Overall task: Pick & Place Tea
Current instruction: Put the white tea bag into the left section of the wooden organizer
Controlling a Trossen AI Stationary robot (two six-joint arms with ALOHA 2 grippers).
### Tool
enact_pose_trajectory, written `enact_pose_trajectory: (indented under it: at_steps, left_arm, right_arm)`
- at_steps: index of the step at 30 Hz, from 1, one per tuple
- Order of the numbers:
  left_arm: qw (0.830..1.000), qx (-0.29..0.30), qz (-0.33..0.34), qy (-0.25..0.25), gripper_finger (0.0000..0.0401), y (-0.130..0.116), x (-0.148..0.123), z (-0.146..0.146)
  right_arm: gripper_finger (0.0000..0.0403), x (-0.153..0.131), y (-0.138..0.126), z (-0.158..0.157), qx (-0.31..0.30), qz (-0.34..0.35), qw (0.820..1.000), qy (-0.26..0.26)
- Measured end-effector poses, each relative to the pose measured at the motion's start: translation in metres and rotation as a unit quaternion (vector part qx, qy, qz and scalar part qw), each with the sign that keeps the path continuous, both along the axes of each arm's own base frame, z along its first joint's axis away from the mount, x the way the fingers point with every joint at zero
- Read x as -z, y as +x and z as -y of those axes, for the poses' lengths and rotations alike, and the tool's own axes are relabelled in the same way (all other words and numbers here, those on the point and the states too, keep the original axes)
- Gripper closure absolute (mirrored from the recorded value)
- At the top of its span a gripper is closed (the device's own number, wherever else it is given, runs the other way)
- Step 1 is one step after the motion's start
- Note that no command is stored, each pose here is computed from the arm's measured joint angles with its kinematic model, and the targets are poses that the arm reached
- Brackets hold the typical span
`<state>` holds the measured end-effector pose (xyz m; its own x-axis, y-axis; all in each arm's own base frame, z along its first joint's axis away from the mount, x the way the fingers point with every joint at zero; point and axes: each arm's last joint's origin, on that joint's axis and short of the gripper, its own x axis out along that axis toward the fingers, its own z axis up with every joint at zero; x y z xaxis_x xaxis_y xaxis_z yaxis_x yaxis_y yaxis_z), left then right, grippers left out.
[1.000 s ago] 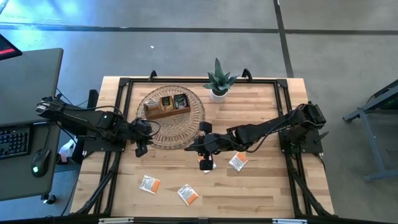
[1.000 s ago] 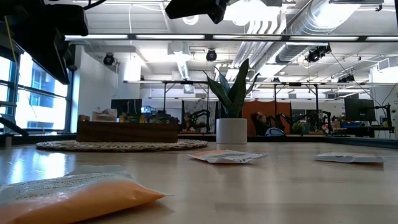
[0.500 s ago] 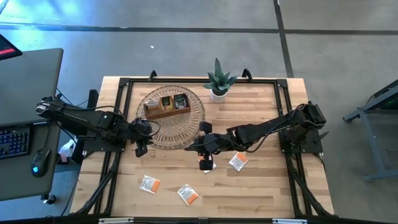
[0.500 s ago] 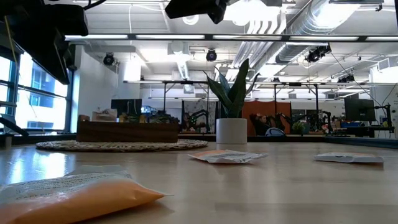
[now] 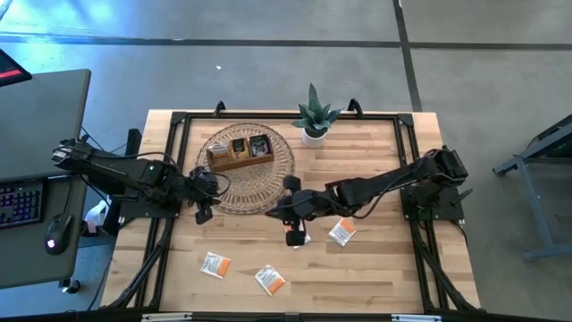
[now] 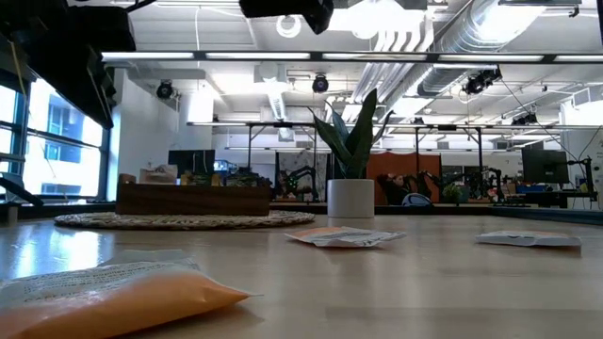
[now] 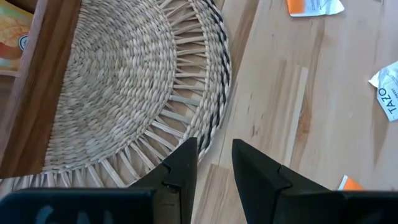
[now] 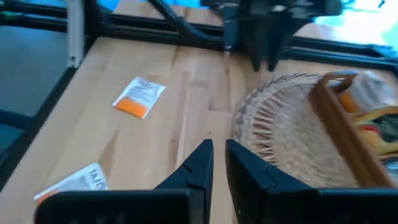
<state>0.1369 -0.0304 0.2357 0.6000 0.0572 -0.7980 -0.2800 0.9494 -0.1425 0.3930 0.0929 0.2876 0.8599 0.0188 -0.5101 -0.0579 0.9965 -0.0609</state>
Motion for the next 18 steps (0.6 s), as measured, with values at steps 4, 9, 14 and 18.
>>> enact_pose_trajectory:
  at_steps: [4, 9, 14, 18]
  left_arm:
    - [1.000, -0.002, 0.001, 0.003, 0.0302, 0.000, 0.000, 0.000]
    - [1.000, -0.002, 0.001, 0.003, 0.0302, 0.000, 0.000, 0.000]
    - [1.000, -0.002, 0.001, 0.003, 0.0302, 0.000, 0.000, 0.000]
    - [1.000, -0.003, 0.001, 0.003, 0.0302, 0.000, 0.000, 0.000]
  right_arm:
    - [0.0339, 0.005, 0.004, -0.004, -0.032, 0.000, 0.999, 0.018]
    - [0.0292, 0.022, 0.010, -0.018, -0.042, -0.014, 0.999, 0.026]
    - [0.0259, 0.039, 0.000, -0.031, 0.014, -0.085, 0.995, 0.044]
    - [0.0246, 0.051, -0.020, -0.042, 0.066, -0.177, 0.980, 0.058]
